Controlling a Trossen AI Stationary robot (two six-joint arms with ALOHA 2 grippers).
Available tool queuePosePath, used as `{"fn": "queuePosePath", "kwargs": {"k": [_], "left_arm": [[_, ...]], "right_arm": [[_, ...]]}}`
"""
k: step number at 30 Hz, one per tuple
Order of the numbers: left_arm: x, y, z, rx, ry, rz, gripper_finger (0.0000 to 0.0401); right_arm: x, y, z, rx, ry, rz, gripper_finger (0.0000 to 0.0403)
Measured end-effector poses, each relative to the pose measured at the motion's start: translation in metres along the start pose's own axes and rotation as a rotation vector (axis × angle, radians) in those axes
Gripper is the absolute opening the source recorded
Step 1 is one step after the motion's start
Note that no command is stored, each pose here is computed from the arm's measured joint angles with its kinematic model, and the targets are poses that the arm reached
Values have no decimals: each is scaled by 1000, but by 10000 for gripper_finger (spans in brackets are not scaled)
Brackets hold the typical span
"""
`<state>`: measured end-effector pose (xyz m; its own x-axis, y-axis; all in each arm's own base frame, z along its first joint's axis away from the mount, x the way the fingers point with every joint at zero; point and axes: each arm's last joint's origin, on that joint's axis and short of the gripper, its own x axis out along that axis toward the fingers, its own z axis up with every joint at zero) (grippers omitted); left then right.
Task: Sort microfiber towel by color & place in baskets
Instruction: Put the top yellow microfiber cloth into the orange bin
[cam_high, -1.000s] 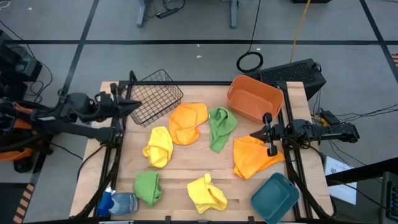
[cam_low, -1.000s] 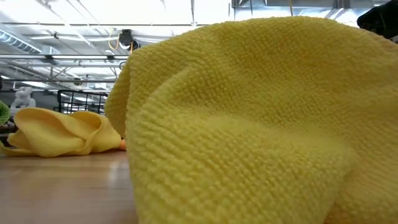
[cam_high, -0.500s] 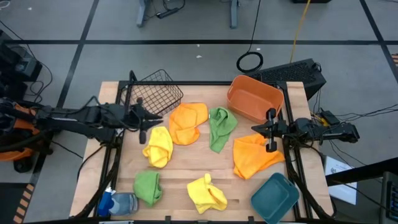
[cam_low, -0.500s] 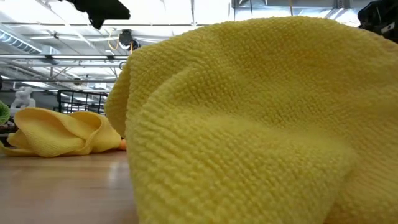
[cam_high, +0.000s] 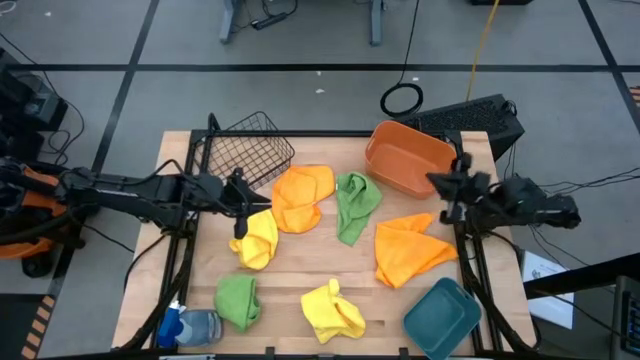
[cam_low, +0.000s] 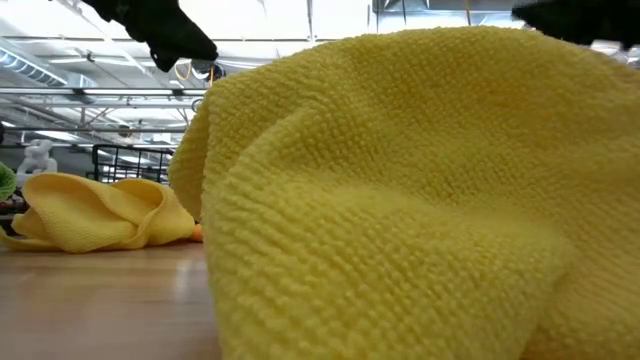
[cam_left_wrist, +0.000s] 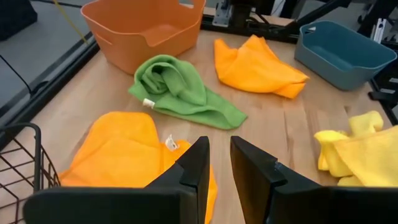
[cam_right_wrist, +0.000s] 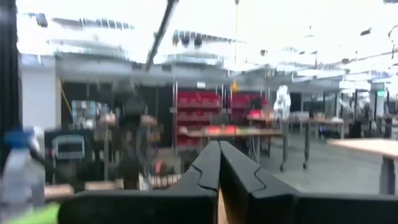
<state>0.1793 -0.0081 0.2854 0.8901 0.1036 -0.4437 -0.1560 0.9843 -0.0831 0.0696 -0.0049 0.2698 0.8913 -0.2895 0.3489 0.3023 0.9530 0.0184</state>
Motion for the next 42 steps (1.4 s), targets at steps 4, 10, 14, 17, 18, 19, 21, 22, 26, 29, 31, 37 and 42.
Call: {"fn": "queuePosePath", "kwargs": {"k": [4, 10, 14, 17, 18, 19, 21, 22, 26, 29, 31, 37, 42], "left_arm": [[0, 0, 0, 6, 0, 0, 73], [0, 0, 2, 30, -22, 4, 73], [0, 0, 3, 28, -34, 12, 73], [0, 1, 3, 22, -38, 41, 73], [0, 1, 3, 22, -38, 44, 73], [0, 1, 3, 22, -37, 45, 73], [0, 1, 3, 20, -36, 45, 73], [0, 1, 3, 15, -34, 45, 73], [0, 1, -1, -26, 1, 47, 74], [3, -1, -6, -50, 51, 46, 74], [6, -3, -9, -76, 90, 43, 74], [14, -14, -27, -163, 273, 26, 111], [21, -27, -40, -207, 407, -25, 192]], "right_arm": [[10, -3, 53, 2, -67, -25, 0], [51, 6, 108, -70, 4, -18, 0], [85, 18, 113, -122, 171, 8, 0], [106, 28, 98, -148, 330, 26, 0], [112, 32, 90, -156, 382, 30, 0], [117, 35, 81, -161, 434, 34, 0], [126, 41, 60, -160, 535, 38, 0], [130, 44, 49, -157, 583, 52, 0], [140, 57, 11, -116, 719, 148, 0], [142, 67, -20, -106, 829, 187, 0], [141, 73, -38, -108, 890, 192, 0], [136, 89, -80, -126, 1045, 212, 0], [141, 103, -96, -131, 1042, 244, 0]]}}
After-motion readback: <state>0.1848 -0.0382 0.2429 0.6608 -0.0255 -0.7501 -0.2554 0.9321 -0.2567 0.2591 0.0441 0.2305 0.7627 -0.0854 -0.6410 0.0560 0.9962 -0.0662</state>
